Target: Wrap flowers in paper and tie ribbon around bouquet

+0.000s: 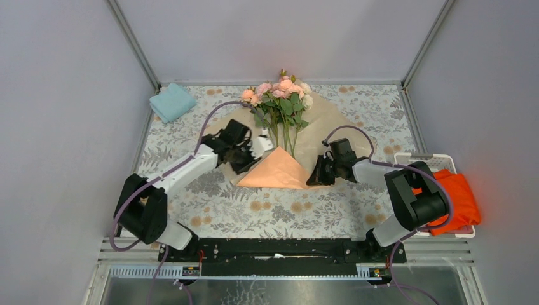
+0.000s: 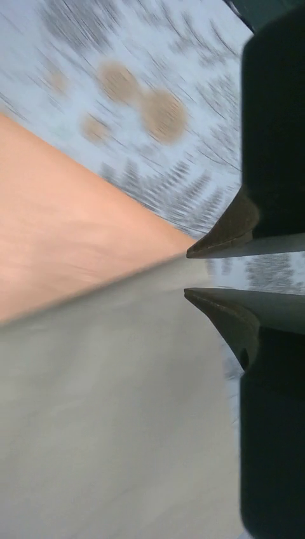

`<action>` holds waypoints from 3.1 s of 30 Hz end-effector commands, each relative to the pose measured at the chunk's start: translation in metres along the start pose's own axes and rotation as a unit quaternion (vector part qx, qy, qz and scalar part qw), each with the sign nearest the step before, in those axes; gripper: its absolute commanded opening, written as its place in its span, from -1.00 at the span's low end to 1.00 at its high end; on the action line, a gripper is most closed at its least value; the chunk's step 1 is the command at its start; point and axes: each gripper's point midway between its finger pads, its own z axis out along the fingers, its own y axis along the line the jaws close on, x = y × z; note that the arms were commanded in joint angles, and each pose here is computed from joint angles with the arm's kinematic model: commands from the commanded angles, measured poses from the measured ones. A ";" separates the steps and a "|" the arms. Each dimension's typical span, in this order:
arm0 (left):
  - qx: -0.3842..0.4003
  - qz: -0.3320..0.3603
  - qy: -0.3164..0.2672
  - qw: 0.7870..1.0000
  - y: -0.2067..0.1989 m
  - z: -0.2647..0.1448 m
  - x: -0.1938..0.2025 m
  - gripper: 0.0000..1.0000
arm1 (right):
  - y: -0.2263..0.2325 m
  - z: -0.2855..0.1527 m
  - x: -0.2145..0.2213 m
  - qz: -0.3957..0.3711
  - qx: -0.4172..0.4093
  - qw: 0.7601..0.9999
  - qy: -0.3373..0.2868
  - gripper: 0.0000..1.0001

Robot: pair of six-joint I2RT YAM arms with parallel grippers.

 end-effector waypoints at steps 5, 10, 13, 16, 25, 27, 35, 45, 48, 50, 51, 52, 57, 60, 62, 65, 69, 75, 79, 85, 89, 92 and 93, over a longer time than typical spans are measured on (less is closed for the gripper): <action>0.068 -0.005 -0.101 0.993 -0.050 0.043 -0.127 -0.41 | -0.023 -0.008 0.010 -0.004 0.051 0.999 0.003 -1.00; 0.068 -0.055 -0.144 0.986 -0.048 0.082 -0.160 -0.41 | -0.021 -0.007 0.006 0.002 0.048 0.999 -0.007 -1.00; 0.064 -0.081 -0.142 0.984 -0.047 0.103 -0.160 -0.36 | -0.025 -0.007 0.009 0.003 0.054 0.998 -0.006 -1.00; 0.055 -0.107 -0.125 0.985 -0.044 0.123 -0.149 -0.35 | -0.027 -0.007 0.009 0.002 0.059 0.998 -0.008 -1.00; 0.046 -0.139 -0.094 0.985 -0.047 0.141 -0.125 -0.35 | -0.034 -0.018 0.003 -0.008 0.094 0.995 -0.022 -1.00; 0.037 -0.142 -0.085 0.985 -0.044 0.141 -0.121 -0.35 | -0.031 -0.024 -0.003 -0.010 0.100 0.994 -0.033 -0.98; 0.048 -0.141 -0.076 0.986 -0.051 0.136 -0.113 -0.35 | -0.032 -0.076 -0.011 0.004 0.156 0.983 -0.098 -0.63; 0.060 -0.147 -0.086 0.984 -0.055 0.130 -0.120 -0.33 | -0.022 -0.065 0.028 0.209 0.055 0.967 -0.131 0.27; 0.058 -0.145 -0.084 0.984 -0.055 0.132 -0.120 -0.33 | -0.019 -0.057 0.029 0.246 0.031 0.959 -0.135 0.31; 0.057 -0.143 -0.083 0.985 -0.055 0.131 -0.121 -0.33 | -0.013 -0.053 0.026 0.254 0.019 0.958 -0.133 0.32; 0.056 -0.142 -0.083 0.985 -0.054 0.131 -0.123 -0.32 | -0.012 -0.051 0.025 0.258 0.019 0.957 -0.132 0.31; 0.054 -0.140 -0.084 0.985 -0.053 0.130 -0.124 -0.32 | -0.013 -0.050 0.023 0.261 0.023 0.956 -0.134 0.31; 0.052 -0.129 -0.088 0.986 -0.053 0.126 -0.130 -0.30 | -0.024 -0.043 0.019 0.287 0.036 0.945 -0.149 0.23; 0.049 -0.125 -0.089 0.987 -0.053 0.126 -0.133 -0.30 | -0.035 -0.039 0.020 0.291 0.057 0.942 -0.157 0.04; 0.049 -0.122 -0.089 0.987 -0.053 0.126 -0.136 -0.29 | -0.041 -0.037 0.020 0.294 0.066 0.939 -0.164 -0.14; 0.045 -0.115 -0.088 0.988 -0.052 0.124 -0.140 -0.28 | -0.045 -0.034 0.014 0.292 0.075 0.937 -0.174 -0.44; 0.043 -0.101 -0.095 0.989 -0.053 0.115 -0.153 -0.26 | -0.043 -0.035 0.004 0.273 0.078 0.941 -0.184 -0.71; 0.089 -0.059 -0.115 0.988 -0.082 0.105 -0.179 -0.19 | -0.043 -0.040 -0.002 0.243 0.087 0.947 -0.193 -0.99; 0.083 -0.062 -0.101 0.990 -0.079 0.126 -0.176 -0.18 | -0.041 -0.045 -0.005 0.234 0.086 0.947 -0.201 -1.00; 0.073 -0.062 -0.086 0.992 -0.075 0.147 -0.171 -0.17 | -0.038 -0.048 0.000 0.238 0.082 0.948 -0.192 -0.84; 0.060 -0.068 -0.066 0.994 -0.071 0.157 -0.158 -0.17 | -0.043 -0.053 0.013 0.252 0.097 0.946 -0.180 -0.40; 0.066 -0.069 -0.065 0.993 -0.075 0.157 -0.153 -0.17 | -0.049 -0.058 0.019 0.263 0.105 0.941 -0.186 -0.11; 0.068 -0.071 -0.064 0.993 -0.076 0.158 -0.152 -0.17 | -0.053 -0.060 0.018 0.263 0.114 0.938 -0.195 -0.05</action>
